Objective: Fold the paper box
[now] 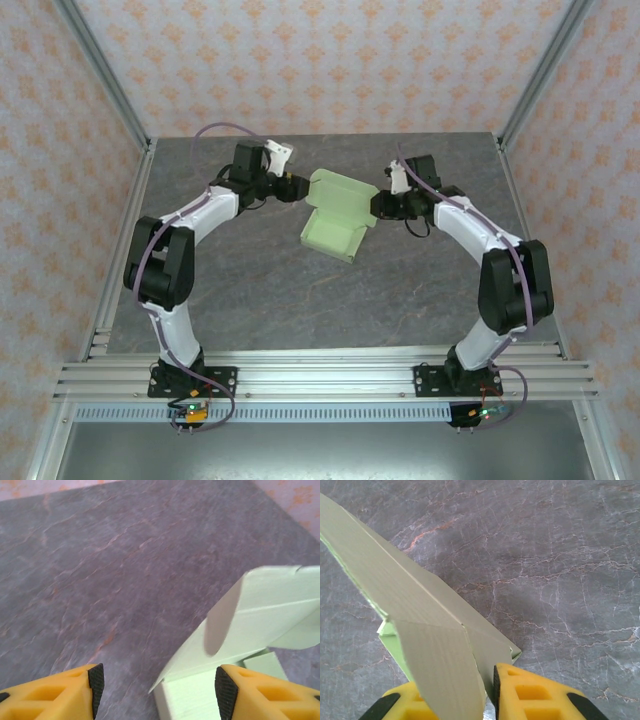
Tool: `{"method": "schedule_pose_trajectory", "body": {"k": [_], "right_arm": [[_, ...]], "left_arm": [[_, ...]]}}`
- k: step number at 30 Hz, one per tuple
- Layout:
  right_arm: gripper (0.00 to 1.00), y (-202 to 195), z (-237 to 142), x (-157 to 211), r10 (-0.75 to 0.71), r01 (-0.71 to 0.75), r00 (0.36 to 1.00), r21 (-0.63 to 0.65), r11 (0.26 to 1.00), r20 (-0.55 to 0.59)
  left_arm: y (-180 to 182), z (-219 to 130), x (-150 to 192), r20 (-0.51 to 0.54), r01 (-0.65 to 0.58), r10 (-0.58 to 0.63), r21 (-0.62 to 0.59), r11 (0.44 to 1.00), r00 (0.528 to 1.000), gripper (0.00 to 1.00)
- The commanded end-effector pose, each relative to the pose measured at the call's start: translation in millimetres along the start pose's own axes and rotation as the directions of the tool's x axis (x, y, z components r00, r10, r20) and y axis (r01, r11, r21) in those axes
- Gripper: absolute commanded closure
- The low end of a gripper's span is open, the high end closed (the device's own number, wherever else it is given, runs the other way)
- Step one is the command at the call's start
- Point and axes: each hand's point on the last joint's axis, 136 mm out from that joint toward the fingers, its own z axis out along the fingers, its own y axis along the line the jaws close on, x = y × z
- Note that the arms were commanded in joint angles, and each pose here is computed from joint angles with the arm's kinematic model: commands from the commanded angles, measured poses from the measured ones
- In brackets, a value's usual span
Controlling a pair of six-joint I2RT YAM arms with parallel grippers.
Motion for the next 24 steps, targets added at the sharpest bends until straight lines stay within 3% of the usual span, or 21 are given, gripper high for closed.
{"method": "schedule_pose_trajectory", "body": {"k": [1, 14, 16, 18, 20, 24], "right_arm": [[0.78, 5, 1, -1, -0.039, 0.038, 0.999, -0.018, 0.999, -0.021], [0.78, 8, 3, -3, -0.050, 0.048, 0.998, -0.032, 0.998, -0.040], [0.78, 8, 4, -4, -0.048, 0.047, 0.998, -0.035, 0.998, -0.040], [0.78, 8, 4, -4, -0.043, 0.041, 0.998, -0.033, 0.999, -0.039], [0.79, 6, 3, -6, -0.028, 0.028, 0.999, -0.016, 0.999, -0.036], [0.79, 0, 2, -11, 0.039, -0.039, 0.999, 0.043, 0.998, 0.009]], "left_arm": [[-11, 16, -12, 0.032, -0.018, 0.015, 0.097, 0.995, 0.999, 0.38], [-13, 37, 2, -0.011, -0.014, 0.016, 0.156, 0.988, 1.000, 0.42], [-16, 40, 2, -0.013, -0.017, 0.019, 0.171, 0.985, 1.000, 0.50], [-19, 42, 5, -0.024, -0.020, 0.025, 0.173, 0.985, 0.999, 0.71], [-22, 40, 5, -0.028, -0.018, 0.023, 0.174, 0.985, 0.999, 0.81], [-26, 34, 8, -0.011, -0.009, 0.011, 0.108, 0.994, 1.000, 0.83]]}}
